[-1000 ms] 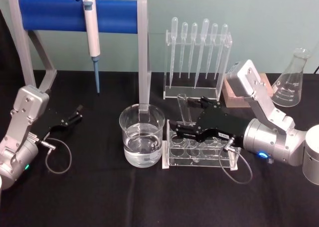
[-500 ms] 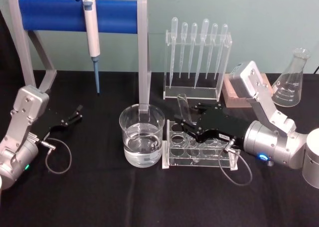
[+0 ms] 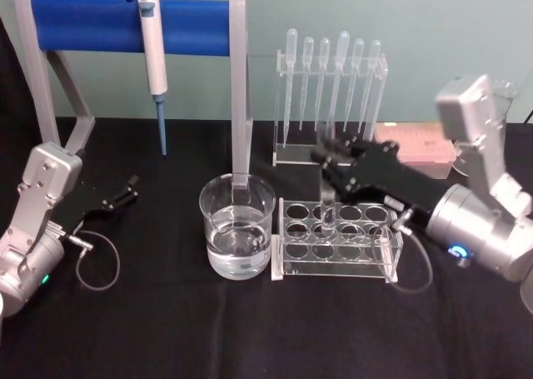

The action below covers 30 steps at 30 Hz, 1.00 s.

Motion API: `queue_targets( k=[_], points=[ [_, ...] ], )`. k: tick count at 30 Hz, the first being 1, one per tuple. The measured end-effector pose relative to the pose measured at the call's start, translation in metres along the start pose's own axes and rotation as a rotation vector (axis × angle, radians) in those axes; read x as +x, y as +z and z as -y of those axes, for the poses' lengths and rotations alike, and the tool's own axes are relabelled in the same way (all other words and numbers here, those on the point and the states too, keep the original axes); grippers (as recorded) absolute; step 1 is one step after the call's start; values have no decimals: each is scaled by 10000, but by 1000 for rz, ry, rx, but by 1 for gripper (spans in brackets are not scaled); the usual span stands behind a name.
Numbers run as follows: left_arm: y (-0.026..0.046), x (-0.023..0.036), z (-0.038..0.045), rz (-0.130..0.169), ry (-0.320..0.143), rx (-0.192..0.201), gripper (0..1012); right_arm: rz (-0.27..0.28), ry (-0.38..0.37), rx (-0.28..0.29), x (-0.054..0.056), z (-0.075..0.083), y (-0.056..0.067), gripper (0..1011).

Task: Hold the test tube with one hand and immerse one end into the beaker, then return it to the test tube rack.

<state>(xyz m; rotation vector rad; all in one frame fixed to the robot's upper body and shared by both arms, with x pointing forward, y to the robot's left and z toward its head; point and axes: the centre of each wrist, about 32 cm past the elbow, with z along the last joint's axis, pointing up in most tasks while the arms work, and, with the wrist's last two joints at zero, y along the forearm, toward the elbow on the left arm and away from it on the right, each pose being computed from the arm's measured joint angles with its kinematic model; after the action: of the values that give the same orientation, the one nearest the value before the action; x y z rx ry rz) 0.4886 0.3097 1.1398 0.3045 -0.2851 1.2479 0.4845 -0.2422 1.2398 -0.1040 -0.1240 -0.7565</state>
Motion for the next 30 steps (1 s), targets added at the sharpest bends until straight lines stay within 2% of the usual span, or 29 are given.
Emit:
queue_targets(
  k=[6, 11, 18, 30],
  points=[
    [0, 0, 0, 0, 0, 0, 1000, -2, -54, 81, -14, 78, 144, 225],
    [0, 0, 0, 0, 0, 0, 1000, -15, -81, 111, -18, 112, 192, 226],
    [0, 0, 0, 0, 0, 0, 1000, -39, -102, 124, -19, 137, 188, 226],
    [0, 0, 0, 0, 0, 0, 1000, -38, -102, 124, -20, 137, 192, 225]
  ],
)
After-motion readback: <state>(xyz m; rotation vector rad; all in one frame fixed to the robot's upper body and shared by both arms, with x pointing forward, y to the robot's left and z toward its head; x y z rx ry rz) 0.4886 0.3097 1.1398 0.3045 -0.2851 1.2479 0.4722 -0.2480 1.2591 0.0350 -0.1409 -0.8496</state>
